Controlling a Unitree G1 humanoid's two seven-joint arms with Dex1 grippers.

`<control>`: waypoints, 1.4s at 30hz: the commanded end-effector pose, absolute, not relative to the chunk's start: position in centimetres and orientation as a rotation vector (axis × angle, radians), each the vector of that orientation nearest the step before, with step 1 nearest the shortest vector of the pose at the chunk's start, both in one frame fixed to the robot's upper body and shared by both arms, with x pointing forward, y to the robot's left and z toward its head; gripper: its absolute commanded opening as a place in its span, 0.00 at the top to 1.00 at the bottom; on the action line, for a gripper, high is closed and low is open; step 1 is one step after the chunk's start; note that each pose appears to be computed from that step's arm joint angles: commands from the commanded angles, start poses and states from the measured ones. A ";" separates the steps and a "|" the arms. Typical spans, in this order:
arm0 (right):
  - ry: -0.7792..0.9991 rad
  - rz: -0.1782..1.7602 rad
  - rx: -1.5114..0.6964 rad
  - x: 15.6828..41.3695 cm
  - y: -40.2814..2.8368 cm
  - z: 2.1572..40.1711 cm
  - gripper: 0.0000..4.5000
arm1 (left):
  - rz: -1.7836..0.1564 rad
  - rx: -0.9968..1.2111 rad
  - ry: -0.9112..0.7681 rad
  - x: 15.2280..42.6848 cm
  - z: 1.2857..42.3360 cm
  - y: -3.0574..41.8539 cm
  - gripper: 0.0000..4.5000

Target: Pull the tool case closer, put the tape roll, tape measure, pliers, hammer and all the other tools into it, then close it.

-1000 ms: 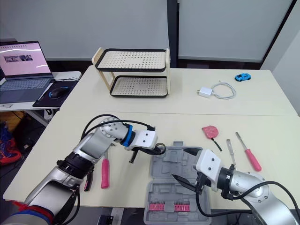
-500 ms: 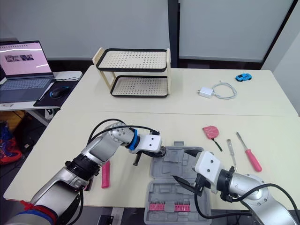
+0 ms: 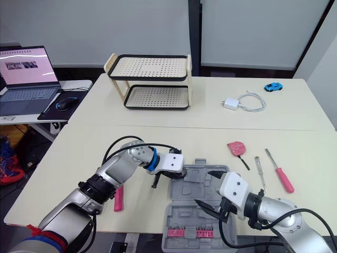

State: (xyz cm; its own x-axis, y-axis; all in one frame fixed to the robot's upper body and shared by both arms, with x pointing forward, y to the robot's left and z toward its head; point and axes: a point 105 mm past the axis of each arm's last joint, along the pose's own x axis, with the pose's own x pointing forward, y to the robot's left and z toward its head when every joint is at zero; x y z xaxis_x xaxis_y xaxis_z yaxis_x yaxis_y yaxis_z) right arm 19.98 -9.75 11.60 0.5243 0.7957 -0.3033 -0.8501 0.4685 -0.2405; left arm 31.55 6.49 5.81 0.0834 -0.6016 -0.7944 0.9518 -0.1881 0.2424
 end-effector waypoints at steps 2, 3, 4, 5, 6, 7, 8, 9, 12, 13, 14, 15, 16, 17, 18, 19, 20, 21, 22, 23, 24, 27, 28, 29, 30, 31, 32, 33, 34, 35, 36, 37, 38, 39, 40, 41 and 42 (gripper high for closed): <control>0.096 1.025 -0.406 19.7 -9.2 12.9 0.00 | -1.484 0.999 0.477 31.6 5.9 6.1 1.00; 0.096 1.025 -0.406 19.7 -9.2 12.9 0.00 | -1.487 0.999 0.480 31.5 5.8 6.1 1.00; 0.096 1.025 -0.406 19.7 -9.3 12.9 0.00 | -1.488 0.997 0.481 31.5 5.8 6.1 1.00; 0.096 1.025 -0.406 19.7 -9.2 12.9 0.00 | -1.488 0.996 0.483 31.4 5.8 6.1 1.00; 0.097 1.026 -0.406 19.7 -9.2 12.9 0.00 | -1.490 0.997 0.484 31.4 5.8 6.1 1.00; 0.096 1.026 -0.406 19.8 -9.2 12.9 0.00 | -1.490 0.997 0.485 31.4 5.8 6.1 1.00; 0.097 1.027 -0.405 19.8 -9.2 12.9 0.00 | -1.489 0.997 0.483 31.4 5.8 6.1 1.00; 0.097 1.028 -0.405 19.8 -9.2 12.8 0.00 | -1.489 0.997 0.482 31.4 5.8 6.0 1.00; 0.096 1.031 -0.405 19.8 -9.2 12.8 0.00 | -1.489 0.995 0.473 31.4 5.9 5.9 0.84; 0.096 1.031 -0.406 19.9 -9.2 12.8 0.00 | -1.487 0.993 0.467 31.5 6.0 5.8 0.78; 0.095 1.032 -0.406 19.9 -9.2 12.8 0.00 | -1.478 0.994 0.453 31.6 6.2 5.7 0.72; 0.094 1.032 -0.408 20.0 -9.1 12.8 0.00 | -1.472 0.994 0.440 31.8 6.4 5.6 0.72; 0.093 1.032 -0.409 20.1 -9.1 12.8 0.00 | -1.467 0.992 0.433 31.9 6.6 5.6 0.72; 0.092 1.032 -0.410 20.1 -9.1 12.8 0.00 | -1.468 0.990 0.430 31.9 6.8 5.6 0.72; 0.091 1.032 -0.410 20.1 -9.1 12.8 0.00 | -1.470 0.989 0.429 31.9 6.9 5.7 0.72; 0.090 1.033 -0.410 20.1 -9.1 12.9 0.00 | -1.471 0.988 0.425 31.8 7.0 5.8 0.72; 0.090 1.036 -0.412 20.1 -9.1 12.9 0.00 | -1.474 0.982 0.420 31.7 7.3 5.9 0.72; 0.089 1.037 -0.413 20.2 -9.1 12.9 0.00 | -1.479 0.973 0.414 31.6 7.6 6.0 0.72; 0.089 1.039 -0.413 20.2 -9.1 12.9 0.00 | -1.484 0.957 0.407 31.4 8.1 6.1 0.72; 0.089 1.040 -0.413 20.2 -9.1 12.9 0.00 | -1.494 0.939 0.399 31.2 8.7 6.2 0.72; 0.089 1.041 -0.413 20.2 -9.1 12.9 0.00 | -1.501 0.927 0.395 31.0 9.1 6.3 0.72; 0.087 1.043 -0.415 20.3 -9.2 13.0 0.00 | -1.474 0.862 0.365 31.1 10.6 6.8 0.72; 0.085 1.042 -0.415 20.3 -9.2 13.1 0.00 | -1.457 0.836 0.332 31.3 11.2 7.2 0.72; 0.083 1.041 -0.415 20.3 -9.2 13.1 0.00 | -1.441 0.797 0.279 31.4 11.7 7.3 0.72; 0.082 1.041 -0.416 20.4 -9.2 13.1 0.00 | -1.430 0.769 0.240 31.5 12.1 7.4 0.72; 0.080 1.040 -0.416 20.4 -9.2 13.2 0.00 | -1.411 0.711 0.203 31.6 12.3 7.4 0.72; 0.077 1.040 -0.418 20.4 -9.2 13.2 0.00 | -1.373 0.583 0.151 31.8 12.5 7.2 0.72; 0.074 1.039 -0.421 20.5 -9.2 13.2 0.00 | -1.351 0.482 0.119 31.7 12.5 7.2 0.72; 0.072 1.039 -0.421 20.5 -9.2 13.2 0.00 | -1.331 0.403 0.082 31.5 12.4 7.3 0.72; 0.072 1.040 -0.421 20.5 -9.2 13.2 0.00 | -1.311 0.365 0.049 31.4 12.0 7.4 0.72; 0.072 1.040 -0.421 20.5 -9.3 13.2 0.00 | -1.302 0.355 0.029 31.3 11.8 7.5 0.72; 0.073 1.042 -0.423 20.5 -9.3 13.2 0.00 | -1.284 0.345 0.021 31.1 11.0 7.7 0.72; 0.073 1.043 -0.424 20.5 -9.3 13.2 0.00 | -1.265 0.346 0.012 31.1 10.2 7.8 0.72; 0.073 1.045 -0.428 20.5 -9.3 13.2 0.00 | -1.249 0.337 0.017 31.1 9.4 7.9 0.72; 0.074 1.046 -0.430 20.5 -9.3 13.2 0.00 | -1.238 0.331 0.020 31.0 8.9 7.9 0.72; 0.074 1.048 -0.435 20.5 -9.2 13.2 0.00 | -1.223 0.333 0.021 31.2 8.4 7.9 0.72; 0.074 1.049 -0.438 20.5 -9.2 13.2 0.00 | -1.202 0.339 0.016 31.4 8.0 7.8 0.72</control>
